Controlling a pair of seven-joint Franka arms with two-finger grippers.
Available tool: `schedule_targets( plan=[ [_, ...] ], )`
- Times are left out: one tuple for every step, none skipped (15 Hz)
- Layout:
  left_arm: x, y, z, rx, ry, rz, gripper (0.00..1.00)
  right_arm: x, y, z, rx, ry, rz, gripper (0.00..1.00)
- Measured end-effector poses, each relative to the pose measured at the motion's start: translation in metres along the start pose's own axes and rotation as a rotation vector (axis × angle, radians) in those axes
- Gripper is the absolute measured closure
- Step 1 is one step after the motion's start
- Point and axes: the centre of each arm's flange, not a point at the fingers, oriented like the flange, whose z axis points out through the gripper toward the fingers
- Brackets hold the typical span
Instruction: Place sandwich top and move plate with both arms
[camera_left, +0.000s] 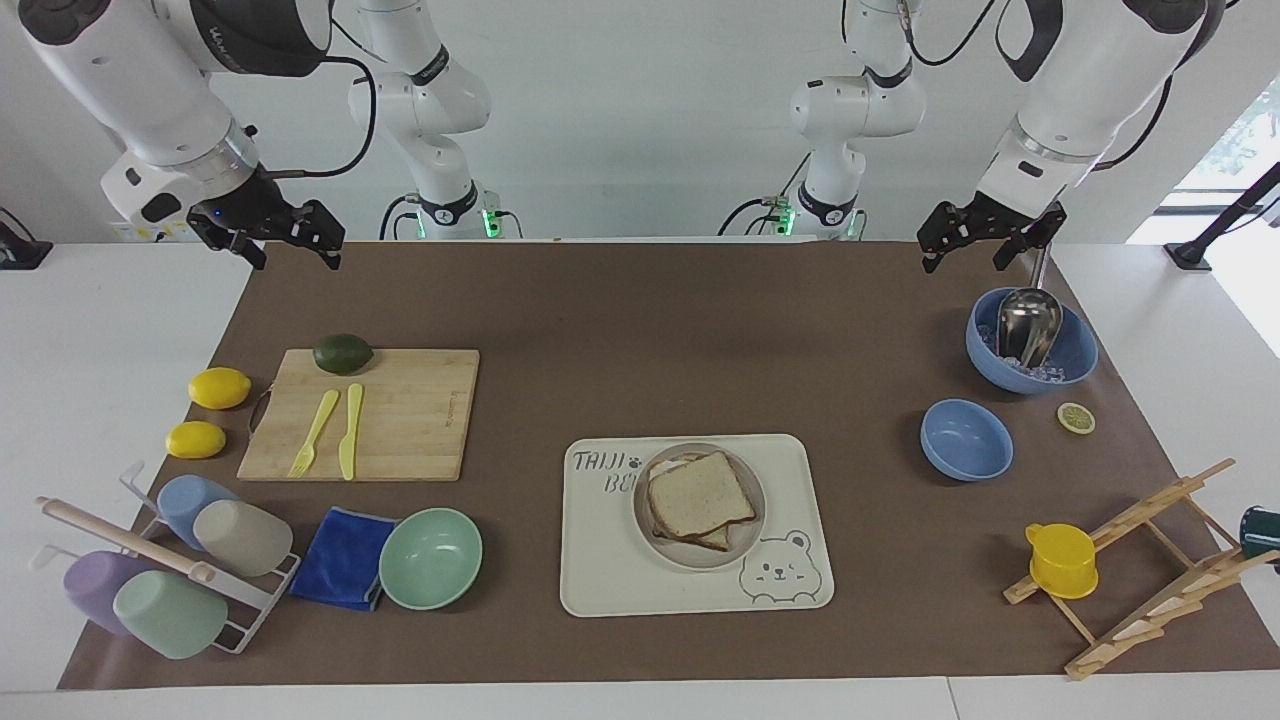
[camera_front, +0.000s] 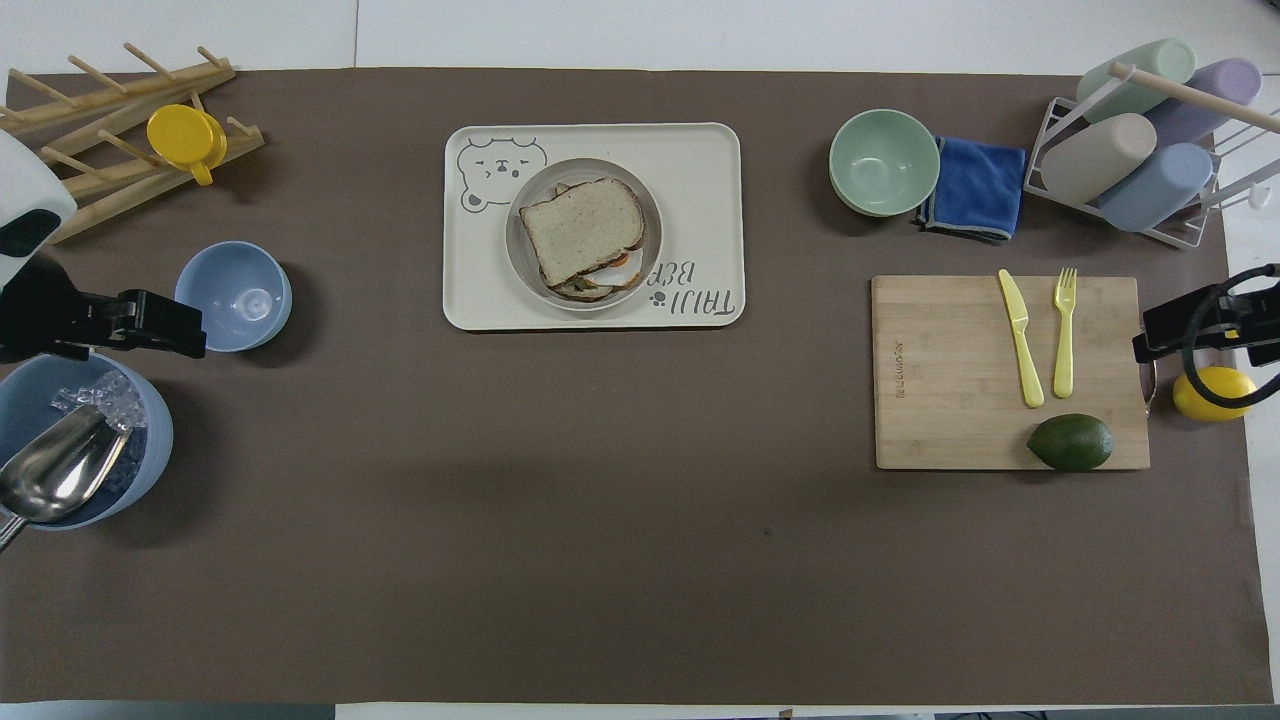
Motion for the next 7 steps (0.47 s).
schedule_targets(
  plan=[
    [-0.0002, 0.0027, 0.0, -0.001, 0.0, 0.005, 0.0, 0.0, 0.0, 0.0, 0.0, 0.0, 0.0, 0.0],
    [-0.0004, 0.0045, -0.0001, -0.002, 0.0, 0.008, 0.0, 0.0, 0.0, 0.0, 0.0, 0.0, 0.0, 0.0],
    [-0.0004, 0.0049, -0.0002, -0.003, 0.0, 0.009, 0.0, 0.0, 0.0, 0.0, 0.0, 0.0, 0.0, 0.0],
    [-0.0004, 0.0049, -0.0003, -0.003, 0.0, 0.009, 0.0, 0.0, 0.0, 0.0, 0.0, 0.0, 0.0, 0.0],
    [-0.0004, 0.0049, -0.0004, -0.003, 0.001, 0.009, 0.0, 0.0, 0.0, 0.0, 0.0, 0.0, 0.0, 0.0],
    [-0.0004, 0.0049, -0.0004, -0.003, 0.001, 0.009, 0.0, 0.0, 0.0, 0.0, 0.0, 0.0, 0.0, 0.0],
    [-0.0004, 0.005, -0.0004, -0.003, 0.001, 0.009, 0.0, 0.0, 0.0, 0.0, 0.0, 0.0, 0.0, 0.0]
  ],
)
